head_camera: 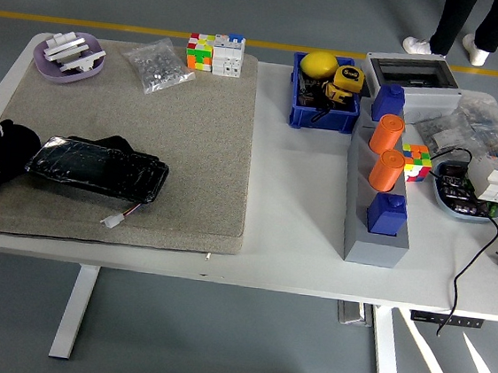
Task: Pick the rag up,wipe the panel,place it on the desk
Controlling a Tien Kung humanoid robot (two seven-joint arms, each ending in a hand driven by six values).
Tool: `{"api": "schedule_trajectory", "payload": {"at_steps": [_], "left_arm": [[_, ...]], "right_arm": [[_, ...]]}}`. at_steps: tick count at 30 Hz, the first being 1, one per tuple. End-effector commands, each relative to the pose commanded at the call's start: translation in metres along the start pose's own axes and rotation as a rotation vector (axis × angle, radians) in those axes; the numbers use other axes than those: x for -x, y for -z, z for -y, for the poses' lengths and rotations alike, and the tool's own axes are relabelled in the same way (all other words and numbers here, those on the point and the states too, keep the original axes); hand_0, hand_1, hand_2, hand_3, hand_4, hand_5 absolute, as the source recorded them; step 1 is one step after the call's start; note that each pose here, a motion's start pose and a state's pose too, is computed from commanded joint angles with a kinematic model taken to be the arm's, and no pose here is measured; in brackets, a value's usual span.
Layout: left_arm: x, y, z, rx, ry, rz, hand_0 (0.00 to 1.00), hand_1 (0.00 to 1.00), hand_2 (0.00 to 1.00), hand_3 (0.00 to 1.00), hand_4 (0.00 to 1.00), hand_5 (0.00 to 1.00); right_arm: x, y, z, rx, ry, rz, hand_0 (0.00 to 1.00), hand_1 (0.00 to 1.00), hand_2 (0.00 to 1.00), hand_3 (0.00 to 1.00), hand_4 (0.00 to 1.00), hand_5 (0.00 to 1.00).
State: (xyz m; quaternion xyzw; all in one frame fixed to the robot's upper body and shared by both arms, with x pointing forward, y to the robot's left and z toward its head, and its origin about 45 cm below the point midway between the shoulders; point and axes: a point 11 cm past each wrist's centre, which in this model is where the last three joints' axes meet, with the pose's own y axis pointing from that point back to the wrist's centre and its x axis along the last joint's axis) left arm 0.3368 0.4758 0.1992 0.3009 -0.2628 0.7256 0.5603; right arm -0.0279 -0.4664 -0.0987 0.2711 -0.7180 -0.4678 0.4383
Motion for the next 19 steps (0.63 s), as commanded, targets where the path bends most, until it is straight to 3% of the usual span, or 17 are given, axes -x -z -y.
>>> {"api": "schedule_trajectory", "payload": {"at_steps": [1, 19], "left_arm": [[0.0, 0.0, 0.0, 0.0, 0.0, 0.0, 0.714, 0.744, 0.743, 0.611, 0.84, 0.31], [0.0013, 0.0006, -0.0004, -0.002, -0.004, -0.004, 0.716, 0.745, 0.744, 0.612, 0.84, 0.31]], "right_arm": [[0.0, 0.0, 0.0, 0.0, 0.0, 0.0, 0.737, 0.649, 0.57, 0.553, 0.908, 0.418], [0.0002, 0.0006, 0.0, -0.003, 0.001, -0.013, 0.745, 0.654, 0.639, 0.535, 0.919, 0.432]]}}
